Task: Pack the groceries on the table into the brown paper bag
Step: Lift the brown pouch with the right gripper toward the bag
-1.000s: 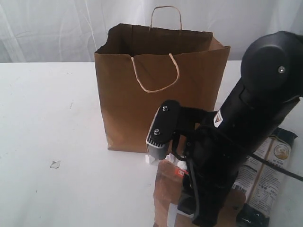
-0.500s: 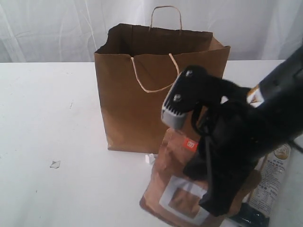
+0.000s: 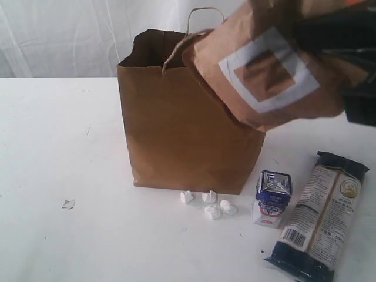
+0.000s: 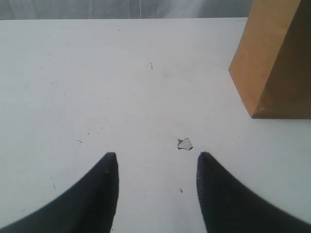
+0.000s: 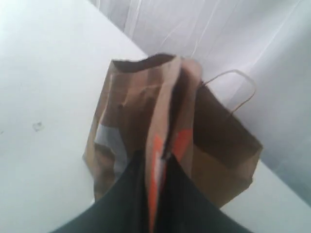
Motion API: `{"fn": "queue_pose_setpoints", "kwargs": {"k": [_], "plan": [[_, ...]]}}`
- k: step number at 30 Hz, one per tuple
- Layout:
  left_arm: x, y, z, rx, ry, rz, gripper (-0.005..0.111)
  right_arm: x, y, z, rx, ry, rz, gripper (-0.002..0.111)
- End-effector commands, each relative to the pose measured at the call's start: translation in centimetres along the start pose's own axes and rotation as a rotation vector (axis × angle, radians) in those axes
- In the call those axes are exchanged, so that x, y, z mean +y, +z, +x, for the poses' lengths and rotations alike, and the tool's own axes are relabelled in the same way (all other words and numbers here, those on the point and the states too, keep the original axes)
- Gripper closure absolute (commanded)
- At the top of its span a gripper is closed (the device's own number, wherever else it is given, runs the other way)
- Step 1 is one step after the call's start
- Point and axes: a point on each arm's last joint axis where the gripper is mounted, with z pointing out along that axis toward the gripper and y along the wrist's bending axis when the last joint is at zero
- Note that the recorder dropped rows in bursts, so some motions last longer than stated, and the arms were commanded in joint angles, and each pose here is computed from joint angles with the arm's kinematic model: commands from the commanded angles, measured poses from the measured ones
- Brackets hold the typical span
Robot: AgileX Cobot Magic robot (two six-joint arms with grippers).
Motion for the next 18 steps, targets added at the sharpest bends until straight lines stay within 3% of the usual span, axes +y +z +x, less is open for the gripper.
{"fn": "queue_pose_setpoints", "kwargs": {"k": [1,18], "plan": [[0.0,0.0,0.1,0.003,-0.007,0.001,0.054,-0.9,0.1,-1.6,-0.146,-0.07,0.098,0.108],[0.0,0.0,0.1,0.003,-0.007,0.001,0.054,-1.7,0.4,-3.0,-0.281,-0.173,0.198,0.108]]}}
